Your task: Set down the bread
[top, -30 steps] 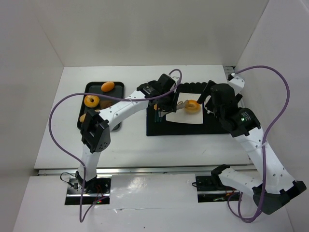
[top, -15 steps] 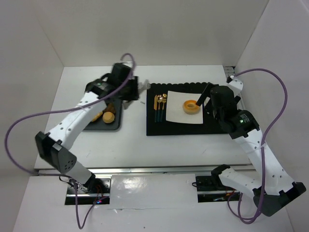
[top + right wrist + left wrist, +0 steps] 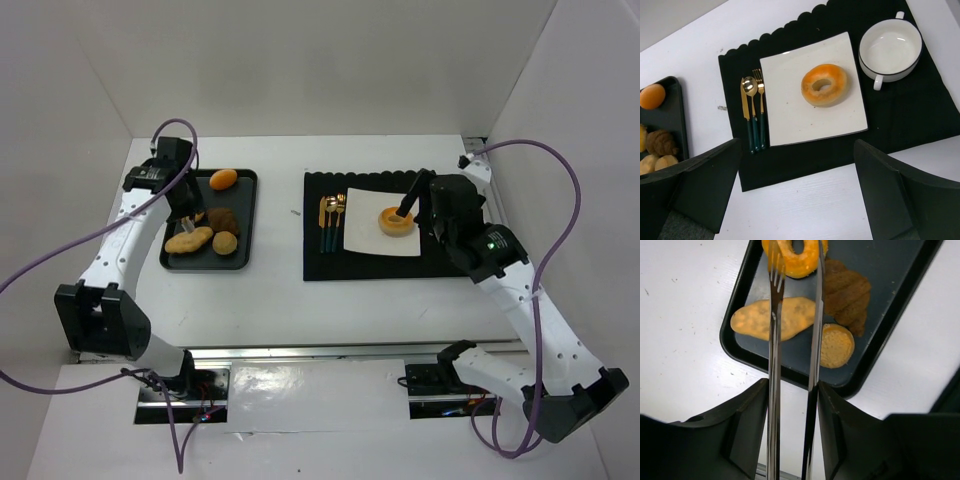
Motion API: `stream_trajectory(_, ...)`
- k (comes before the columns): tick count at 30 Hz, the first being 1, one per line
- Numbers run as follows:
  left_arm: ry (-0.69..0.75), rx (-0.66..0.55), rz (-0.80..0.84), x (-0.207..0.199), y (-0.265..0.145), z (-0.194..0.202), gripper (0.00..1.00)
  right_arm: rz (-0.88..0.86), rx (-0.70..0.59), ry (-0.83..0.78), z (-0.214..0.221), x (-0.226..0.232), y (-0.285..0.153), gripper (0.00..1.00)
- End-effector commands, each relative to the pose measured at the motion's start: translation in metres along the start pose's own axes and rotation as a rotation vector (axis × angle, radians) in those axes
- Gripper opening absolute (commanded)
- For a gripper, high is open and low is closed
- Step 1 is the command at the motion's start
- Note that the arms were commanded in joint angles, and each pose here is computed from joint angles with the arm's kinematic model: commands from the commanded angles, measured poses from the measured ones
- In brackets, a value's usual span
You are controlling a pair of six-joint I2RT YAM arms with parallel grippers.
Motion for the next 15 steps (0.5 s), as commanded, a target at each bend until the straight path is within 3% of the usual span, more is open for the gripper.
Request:
stream_trajectory(1, -0.011, -0.073, -0.05, -0.001, 0.009, -0.018, 0.56, -0.027, -0.019, 0.006, -0.003, 0.005, 0.005, 1.0)
stream_trajectory(7, 0.046, -0.024, -0.094, -0.009, 0.037, -0.023, 0.57, -0.035, -0.013, 0.006, -0.003, 0.006, 0.005, 1.0)
stream_trajectory(15, 0.07, -0.005, -0.033, -0.021, 0.05, -0.021, 0.57, -0.049, -0.002, 0.033, 0.0, 0.008, 0.006, 1.0)
Point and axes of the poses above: each gripper's point midway between its finger pads, its own y axis out along the fingers, its own x axis along the line the jaws close on, z = x × y, the point moved 9 cm from there along -y, back along the fingers
